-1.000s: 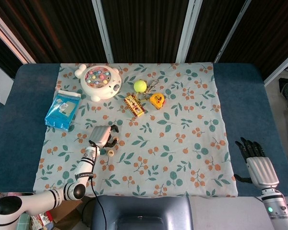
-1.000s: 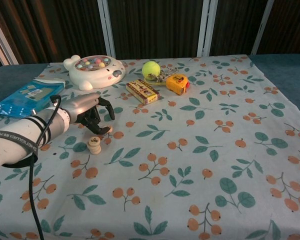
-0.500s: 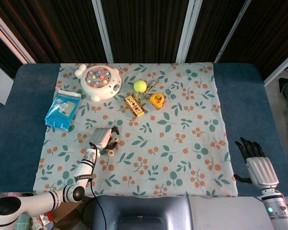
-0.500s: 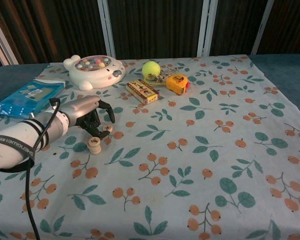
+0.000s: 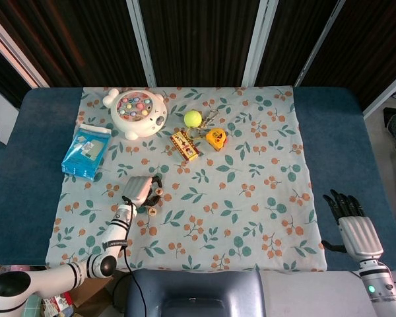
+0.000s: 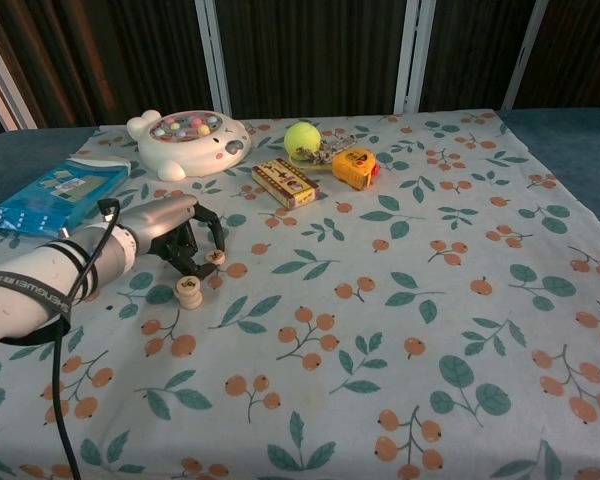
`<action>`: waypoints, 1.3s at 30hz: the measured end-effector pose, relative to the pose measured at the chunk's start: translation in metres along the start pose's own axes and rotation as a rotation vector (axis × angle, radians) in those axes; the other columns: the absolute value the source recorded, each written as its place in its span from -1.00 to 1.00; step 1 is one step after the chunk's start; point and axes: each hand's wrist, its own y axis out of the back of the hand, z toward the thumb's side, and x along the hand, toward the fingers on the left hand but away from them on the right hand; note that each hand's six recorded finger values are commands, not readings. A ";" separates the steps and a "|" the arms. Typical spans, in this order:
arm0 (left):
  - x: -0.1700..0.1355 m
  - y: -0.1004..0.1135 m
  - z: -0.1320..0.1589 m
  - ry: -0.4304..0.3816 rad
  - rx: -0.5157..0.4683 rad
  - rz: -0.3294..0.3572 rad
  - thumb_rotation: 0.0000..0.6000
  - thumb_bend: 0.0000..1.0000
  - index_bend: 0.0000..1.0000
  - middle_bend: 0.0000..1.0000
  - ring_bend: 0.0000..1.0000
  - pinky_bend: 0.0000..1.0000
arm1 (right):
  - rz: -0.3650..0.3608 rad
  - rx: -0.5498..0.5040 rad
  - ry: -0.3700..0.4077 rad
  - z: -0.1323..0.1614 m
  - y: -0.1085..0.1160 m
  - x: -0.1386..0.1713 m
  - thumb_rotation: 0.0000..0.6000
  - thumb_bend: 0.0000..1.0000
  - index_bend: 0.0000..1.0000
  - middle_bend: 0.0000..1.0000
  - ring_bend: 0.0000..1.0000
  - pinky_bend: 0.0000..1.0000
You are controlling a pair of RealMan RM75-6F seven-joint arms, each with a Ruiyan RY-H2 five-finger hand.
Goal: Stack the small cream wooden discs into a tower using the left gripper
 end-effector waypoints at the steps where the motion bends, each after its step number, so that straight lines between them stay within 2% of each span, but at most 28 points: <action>1: 0.000 0.000 0.000 0.000 -0.002 0.000 1.00 -0.27 -0.06 1.00 1.00 1.00 | 0.000 0.000 0.000 0.000 0.000 0.000 1.00 -0.77 -1.00 -1.00 -1.00 -1.00; 11: 0.000 0.004 -0.001 0.001 -0.010 0.014 1.00 -0.28 0.05 1.00 1.00 1.00 | -0.001 0.001 -0.002 0.000 0.000 0.000 1.00 -0.77 -1.00 -1.00 -1.00 -1.00; 17: -0.007 0.022 0.006 -0.035 -0.060 0.062 1.00 -0.27 0.06 1.00 1.00 1.00 | 0.006 0.006 0.001 0.001 -0.002 0.000 1.00 -0.77 -1.00 -1.00 -1.00 -1.00; 26: -0.051 0.049 0.012 -0.124 -0.148 0.084 1.00 -0.28 0.06 1.00 1.00 1.00 | 0.013 0.015 0.008 0.004 -0.005 -0.001 1.00 -0.77 -1.00 -1.00 -1.00 -1.00; 29: -0.072 0.047 0.010 -0.156 -0.152 0.068 1.00 -0.28 0.05 1.00 1.00 1.00 | 0.017 0.013 0.014 0.006 -0.006 -0.001 1.00 -0.77 -1.00 -1.00 -1.00 -1.00; 33: -0.098 0.032 0.009 -0.192 -0.141 0.033 1.00 -0.27 0.05 1.00 1.00 1.00 | 0.017 0.012 0.013 0.006 -0.006 -0.001 1.00 -0.77 -1.00 -1.00 -1.00 -1.00; 39: -0.117 0.008 0.012 -0.222 -0.115 0.003 1.00 -0.28 0.02 1.00 1.00 1.00 | 0.014 0.005 0.017 0.006 -0.005 0.001 1.00 -0.77 -1.00 -1.00 -1.00 -1.00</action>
